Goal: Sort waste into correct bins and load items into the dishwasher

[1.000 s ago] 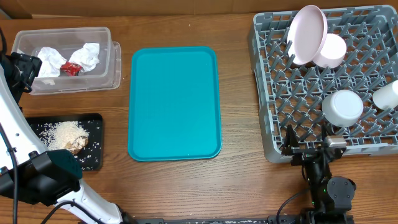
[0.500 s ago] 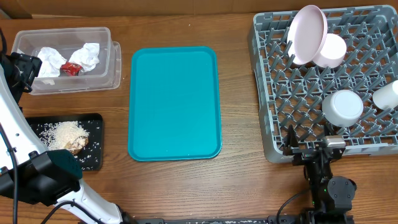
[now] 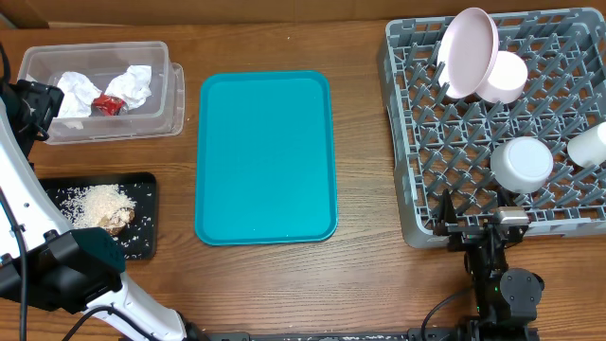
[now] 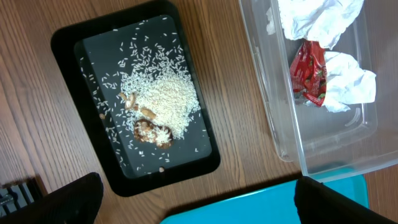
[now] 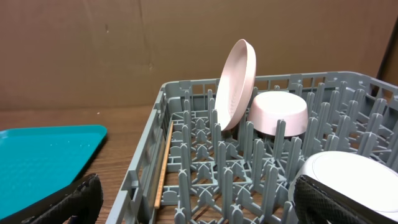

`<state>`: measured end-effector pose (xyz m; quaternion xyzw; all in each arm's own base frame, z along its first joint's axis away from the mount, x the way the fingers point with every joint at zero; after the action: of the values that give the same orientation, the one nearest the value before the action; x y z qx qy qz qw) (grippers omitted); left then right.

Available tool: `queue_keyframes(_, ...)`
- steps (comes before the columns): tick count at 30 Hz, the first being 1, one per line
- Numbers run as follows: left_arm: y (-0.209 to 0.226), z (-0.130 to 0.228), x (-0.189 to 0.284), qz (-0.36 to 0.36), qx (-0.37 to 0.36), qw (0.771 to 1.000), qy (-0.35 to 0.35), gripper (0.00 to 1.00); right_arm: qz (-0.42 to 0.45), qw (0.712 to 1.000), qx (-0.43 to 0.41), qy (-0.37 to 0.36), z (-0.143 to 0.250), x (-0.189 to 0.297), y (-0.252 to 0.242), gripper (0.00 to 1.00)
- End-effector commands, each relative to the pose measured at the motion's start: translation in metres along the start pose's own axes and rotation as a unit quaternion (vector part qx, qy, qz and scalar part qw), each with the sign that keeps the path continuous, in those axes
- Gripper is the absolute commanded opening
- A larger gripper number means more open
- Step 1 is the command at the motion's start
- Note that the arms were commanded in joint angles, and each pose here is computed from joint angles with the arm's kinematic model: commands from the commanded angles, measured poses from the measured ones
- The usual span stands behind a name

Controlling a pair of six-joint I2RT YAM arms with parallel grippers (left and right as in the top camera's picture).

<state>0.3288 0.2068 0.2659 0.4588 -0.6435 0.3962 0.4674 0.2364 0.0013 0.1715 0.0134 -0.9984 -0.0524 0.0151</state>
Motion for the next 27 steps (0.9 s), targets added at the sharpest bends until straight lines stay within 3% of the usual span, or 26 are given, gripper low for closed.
queue_keyframes(1, -0.002, 0.001, -0.004, -0.003, 0.003, 1.0, 0.002, 1.0, 0.001, 1.0, 0.002, -0.004, 0.001, 0.0, -0.001, 1.0)
queue_keyframes(22, -0.004, 0.003, 0.0, 0.0, -0.001, 1.0, -0.001, 1.0, 0.001, 1.0, 0.002, -0.004, 0.001, 0.0, -0.001, 1.0)
queue_keyframes(27, -0.009, 0.02, 0.013, 0.025, -0.092, 0.995, 0.016, 1.0, 0.001, 1.0, 0.002, -0.004, 0.001, 0.0, -0.001, 1.0)
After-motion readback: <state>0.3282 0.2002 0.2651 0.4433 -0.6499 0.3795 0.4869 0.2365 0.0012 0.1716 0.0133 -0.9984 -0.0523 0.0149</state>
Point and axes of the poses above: each gripper's point midway between its finger pads, its own x axis back along the fingers, its own y axis along the line the jaws close on, z = x × y, the point moved 1 cm from there along x, back along the fingers, and after that the axes turned 3 degrees about -x, right-handed, at the moved point
